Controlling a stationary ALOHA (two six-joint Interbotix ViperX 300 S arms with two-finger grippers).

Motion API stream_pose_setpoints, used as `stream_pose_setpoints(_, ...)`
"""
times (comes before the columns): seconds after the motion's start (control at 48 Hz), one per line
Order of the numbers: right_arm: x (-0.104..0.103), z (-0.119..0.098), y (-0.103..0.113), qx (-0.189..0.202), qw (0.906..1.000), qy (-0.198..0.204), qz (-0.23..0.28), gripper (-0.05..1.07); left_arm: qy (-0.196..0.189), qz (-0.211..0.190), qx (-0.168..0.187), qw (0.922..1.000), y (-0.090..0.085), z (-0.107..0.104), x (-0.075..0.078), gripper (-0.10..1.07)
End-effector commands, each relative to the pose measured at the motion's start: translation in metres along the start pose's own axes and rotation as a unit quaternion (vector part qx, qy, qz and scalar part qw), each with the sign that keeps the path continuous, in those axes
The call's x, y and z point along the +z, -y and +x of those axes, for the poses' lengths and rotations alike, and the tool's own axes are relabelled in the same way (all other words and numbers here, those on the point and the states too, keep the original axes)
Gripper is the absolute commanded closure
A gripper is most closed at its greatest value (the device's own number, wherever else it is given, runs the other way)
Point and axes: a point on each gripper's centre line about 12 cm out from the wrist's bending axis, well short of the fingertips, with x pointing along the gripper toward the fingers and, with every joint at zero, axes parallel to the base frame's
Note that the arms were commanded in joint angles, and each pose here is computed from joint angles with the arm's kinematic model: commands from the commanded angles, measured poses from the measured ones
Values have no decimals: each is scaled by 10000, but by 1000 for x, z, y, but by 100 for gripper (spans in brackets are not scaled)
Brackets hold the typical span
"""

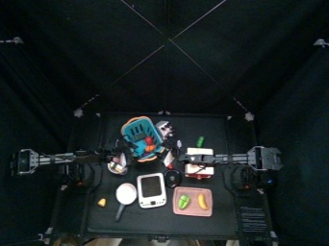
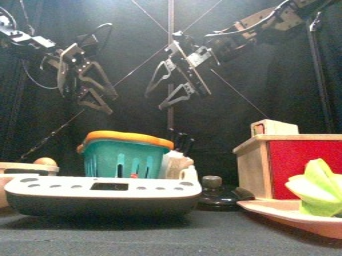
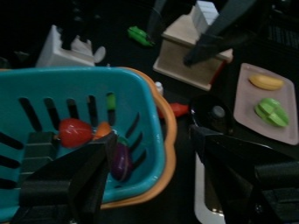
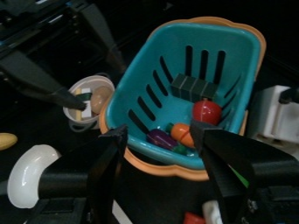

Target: Grab carrot

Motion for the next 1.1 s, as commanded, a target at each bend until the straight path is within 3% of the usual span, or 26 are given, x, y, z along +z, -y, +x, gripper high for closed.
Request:
stream_pose_setpoints(0.0, 27, -2, 3, 247, 9993, 227, 172, 12, 159, -85, 135, 9997, -12, -2, 7, -2)
stream_pose_setpoints(0.146, 29, 11, 13, 441, 9980, 106, 449, 12, 145, -121, 271, 9995, -20, -6, 1, -2)
stream_pose_setpoints(0.375, 50, 26, 12, 599, 9950, 263, 753, 11, 377, 124, 333, 9987, -22, -17, 9, -2)
stream_pose_setpoints(0.479, 69, 29, 11, 586, 9883, 427, 1344, 11, 467, 147, 332, 9982, -21, -24, 9, -2)
stream_pose_setpoints(0.646, 86, 33, 5, 579, 9697, 510, 2317, 11, 596, 148, 300, 9977, -19, -36, 4, -2)
stream_pose_setpoints(0.729, 83, 36, 6, 458, 9634, 443, 2604, 11, 560, 92, 301, 9979, -20, -40, -5, -2)
stream_pose_setpoints(0.833, 62, 47, -6, 172, 9549, 133, 2960, 11, 528, -22, 293, 9982, -20, -41, -10, -2)
stream_pose_setpoints(1.083, 57, 33, -19, -354, 9570, -28, 2877, 11, 553, -105, 266, 9981, -19, -40, -7, -2)
